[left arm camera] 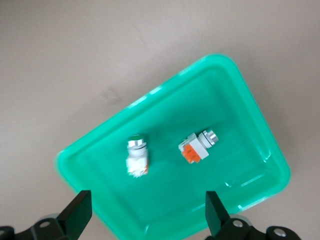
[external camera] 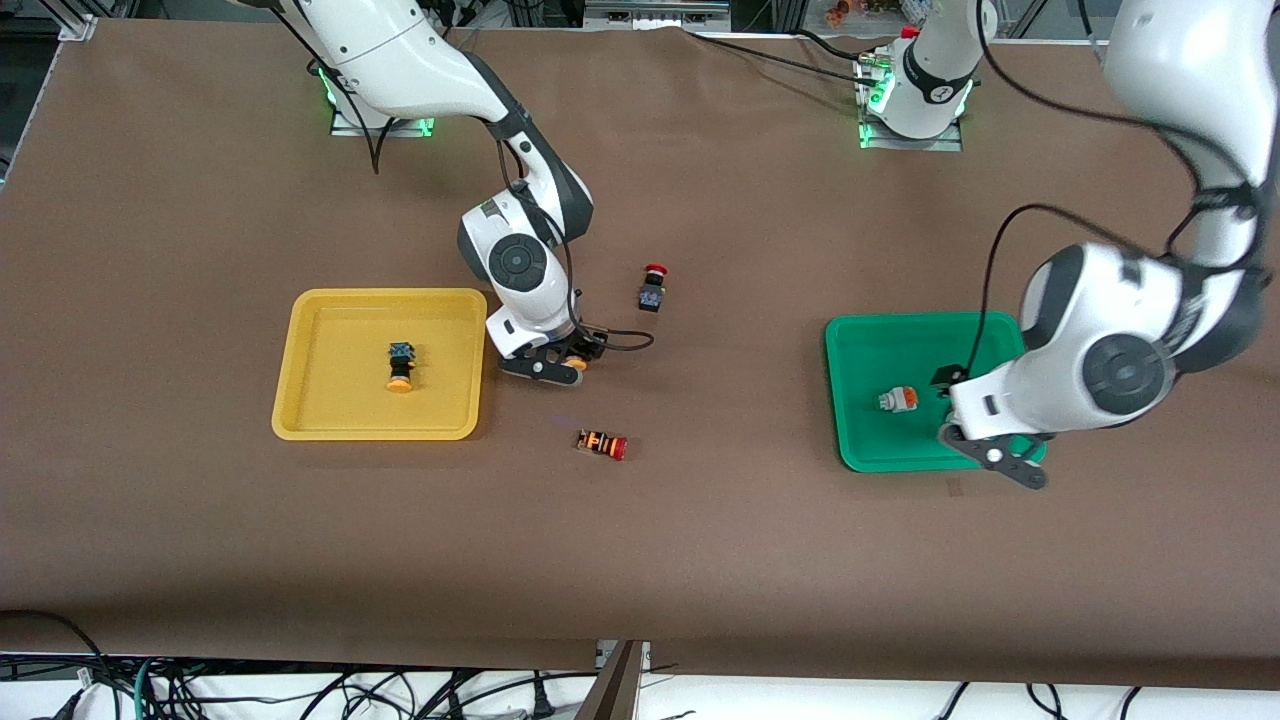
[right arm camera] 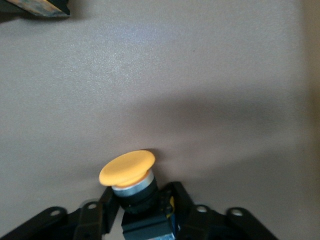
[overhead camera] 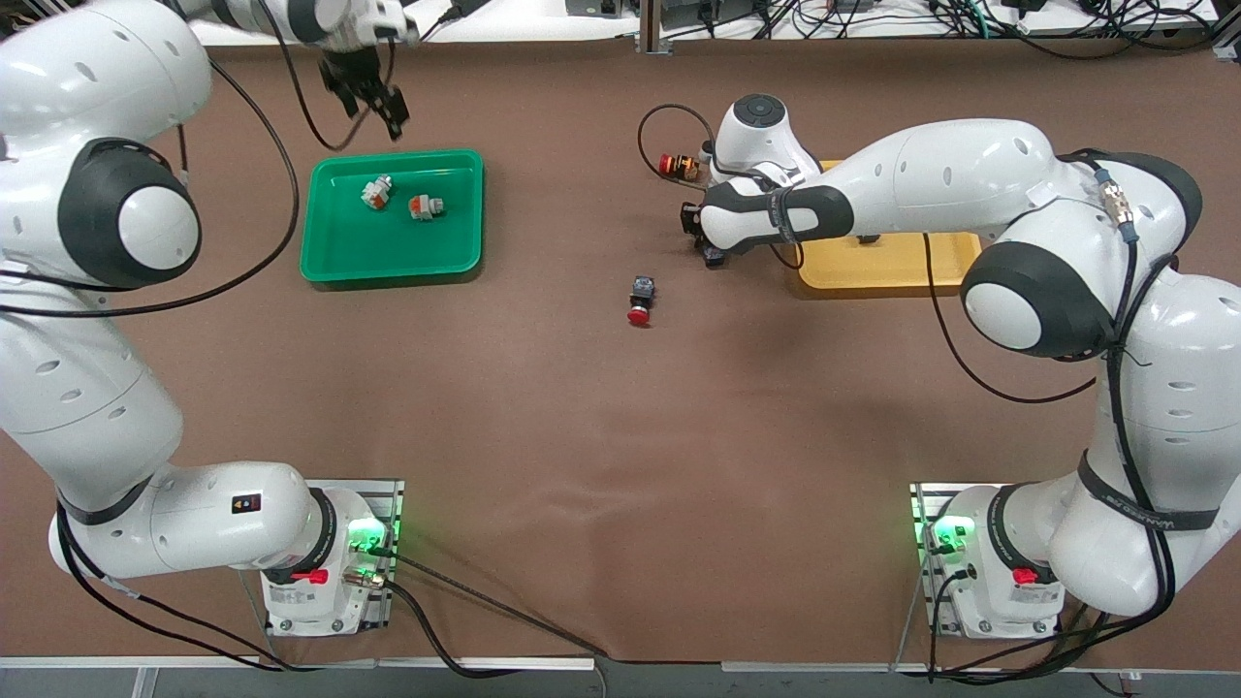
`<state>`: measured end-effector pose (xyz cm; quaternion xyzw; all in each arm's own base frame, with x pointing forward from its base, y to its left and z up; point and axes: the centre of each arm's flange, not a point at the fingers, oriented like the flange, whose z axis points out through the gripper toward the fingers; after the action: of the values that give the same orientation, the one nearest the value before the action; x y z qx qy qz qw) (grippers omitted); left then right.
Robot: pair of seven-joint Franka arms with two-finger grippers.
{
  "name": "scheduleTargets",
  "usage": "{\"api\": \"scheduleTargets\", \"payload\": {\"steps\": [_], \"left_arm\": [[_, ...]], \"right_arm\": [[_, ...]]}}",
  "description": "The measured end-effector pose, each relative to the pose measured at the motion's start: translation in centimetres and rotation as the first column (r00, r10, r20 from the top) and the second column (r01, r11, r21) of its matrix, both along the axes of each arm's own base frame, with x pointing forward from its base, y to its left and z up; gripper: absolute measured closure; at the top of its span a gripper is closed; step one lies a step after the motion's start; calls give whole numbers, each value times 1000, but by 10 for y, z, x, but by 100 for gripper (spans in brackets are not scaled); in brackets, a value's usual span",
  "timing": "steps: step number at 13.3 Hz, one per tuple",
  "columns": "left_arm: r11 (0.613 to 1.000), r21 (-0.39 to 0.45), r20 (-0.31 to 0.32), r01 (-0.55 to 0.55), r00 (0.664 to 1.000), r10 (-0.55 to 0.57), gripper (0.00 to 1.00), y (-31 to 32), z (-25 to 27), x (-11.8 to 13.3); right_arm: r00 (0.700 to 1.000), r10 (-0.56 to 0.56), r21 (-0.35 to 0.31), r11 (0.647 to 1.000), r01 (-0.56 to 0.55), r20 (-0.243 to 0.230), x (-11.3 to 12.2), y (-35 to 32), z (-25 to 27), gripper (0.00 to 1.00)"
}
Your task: Place green and yellow buttons in trays
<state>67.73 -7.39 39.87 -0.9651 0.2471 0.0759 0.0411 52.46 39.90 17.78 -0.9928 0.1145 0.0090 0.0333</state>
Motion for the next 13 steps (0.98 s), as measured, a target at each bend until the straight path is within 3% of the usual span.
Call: {"api": "scheduleTargets", "payload": {"steps": [4, 7, 10, 12, 13], "left_arm": [[999, 32, 4, -16, 1000, 15, 0, -17, 121, -18], [986, 5, 69, -167, 984, 166, 0, -9, 174, -27], [902, -83, 60, -425, 901, 430, 0, 23, 201, -68], [865, -87, 66, -495, 863, 501, 0, 43, 201, -106], [857, -77, 61, -509, 856, 514, 0, 51, 200, -120]], "right_arm": [[997, 65, -57, 996, -67, -27, 20, -34, 24, 59], [979, 185, -125, 973, -195, -88, 51, -107, 57, 59], [970, 218, -142, 962, -232, -111, 56, -155, 63, 59], [968, 227, -145, 960, -241, -109, 46, -164, 43, 59], [967, 234, -147, 958, -247, -102, 42, -168, 32, 54]]}}
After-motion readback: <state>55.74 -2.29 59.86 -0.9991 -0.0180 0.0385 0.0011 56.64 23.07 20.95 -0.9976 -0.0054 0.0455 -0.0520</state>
